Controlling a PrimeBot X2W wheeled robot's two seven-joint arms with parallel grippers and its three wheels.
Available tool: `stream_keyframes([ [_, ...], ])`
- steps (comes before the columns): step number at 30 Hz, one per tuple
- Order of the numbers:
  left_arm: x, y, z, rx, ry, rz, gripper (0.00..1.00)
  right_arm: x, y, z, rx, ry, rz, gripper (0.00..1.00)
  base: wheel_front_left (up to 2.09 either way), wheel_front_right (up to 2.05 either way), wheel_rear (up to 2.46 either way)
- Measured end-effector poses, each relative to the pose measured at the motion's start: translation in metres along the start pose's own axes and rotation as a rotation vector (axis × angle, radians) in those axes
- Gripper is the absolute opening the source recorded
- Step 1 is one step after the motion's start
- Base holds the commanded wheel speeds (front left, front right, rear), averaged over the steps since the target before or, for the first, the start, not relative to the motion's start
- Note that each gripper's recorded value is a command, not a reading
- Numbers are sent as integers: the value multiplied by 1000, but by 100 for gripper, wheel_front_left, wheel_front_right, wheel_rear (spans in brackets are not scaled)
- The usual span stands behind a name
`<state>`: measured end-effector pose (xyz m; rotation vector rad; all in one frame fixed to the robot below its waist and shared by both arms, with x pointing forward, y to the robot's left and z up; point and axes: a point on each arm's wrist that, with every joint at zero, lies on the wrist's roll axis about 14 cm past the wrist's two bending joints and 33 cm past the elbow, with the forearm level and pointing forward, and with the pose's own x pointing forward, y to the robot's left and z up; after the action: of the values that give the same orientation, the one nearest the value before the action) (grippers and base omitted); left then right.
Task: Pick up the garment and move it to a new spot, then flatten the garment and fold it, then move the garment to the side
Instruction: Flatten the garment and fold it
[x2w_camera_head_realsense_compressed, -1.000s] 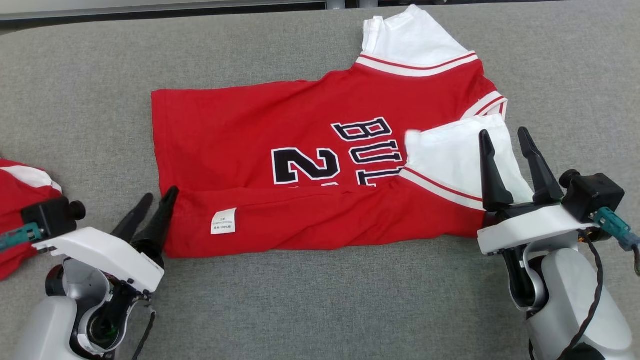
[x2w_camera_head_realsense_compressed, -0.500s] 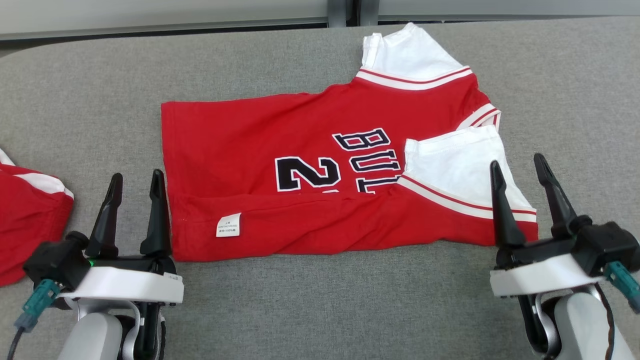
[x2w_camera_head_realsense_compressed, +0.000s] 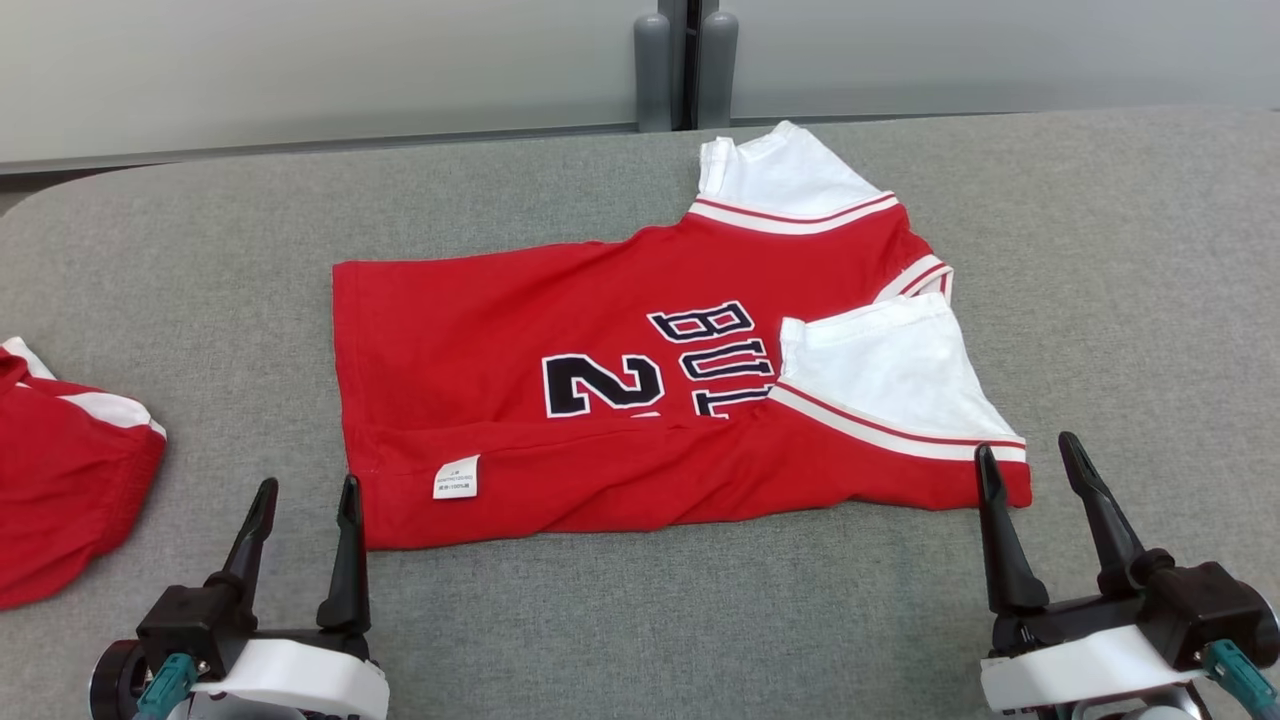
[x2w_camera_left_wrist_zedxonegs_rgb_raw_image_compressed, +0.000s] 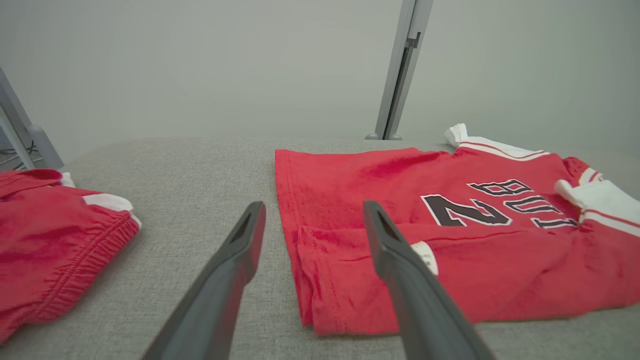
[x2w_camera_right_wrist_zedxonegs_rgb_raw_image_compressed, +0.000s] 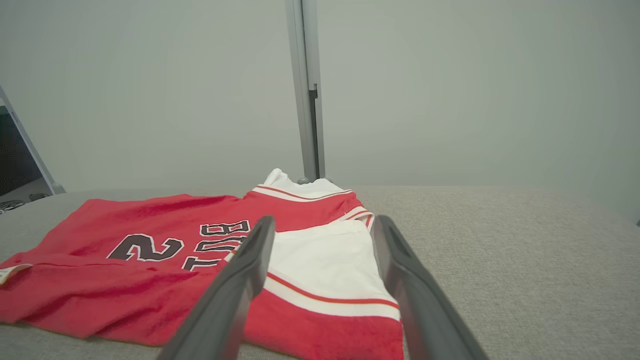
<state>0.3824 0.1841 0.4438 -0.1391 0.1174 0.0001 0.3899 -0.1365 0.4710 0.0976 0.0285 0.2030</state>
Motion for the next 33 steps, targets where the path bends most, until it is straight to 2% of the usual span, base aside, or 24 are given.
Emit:
stream_keyframes([
  [17, -2, -3, -8, -3, 21, -25, 100, -4, 1, 1, 6, 8, -5, 100, 0, 0, 0],
  [25, -2, -15, -63, -84, 233, -40, 100, -4, -31, -50, 25, 178, -82, 100, 0, 0, 0],
  [33, 14, -11, -87, -226, 308, 3, 100, 13, -37, -96, 98, 308, -102, 100, 0, 0, 0],
])
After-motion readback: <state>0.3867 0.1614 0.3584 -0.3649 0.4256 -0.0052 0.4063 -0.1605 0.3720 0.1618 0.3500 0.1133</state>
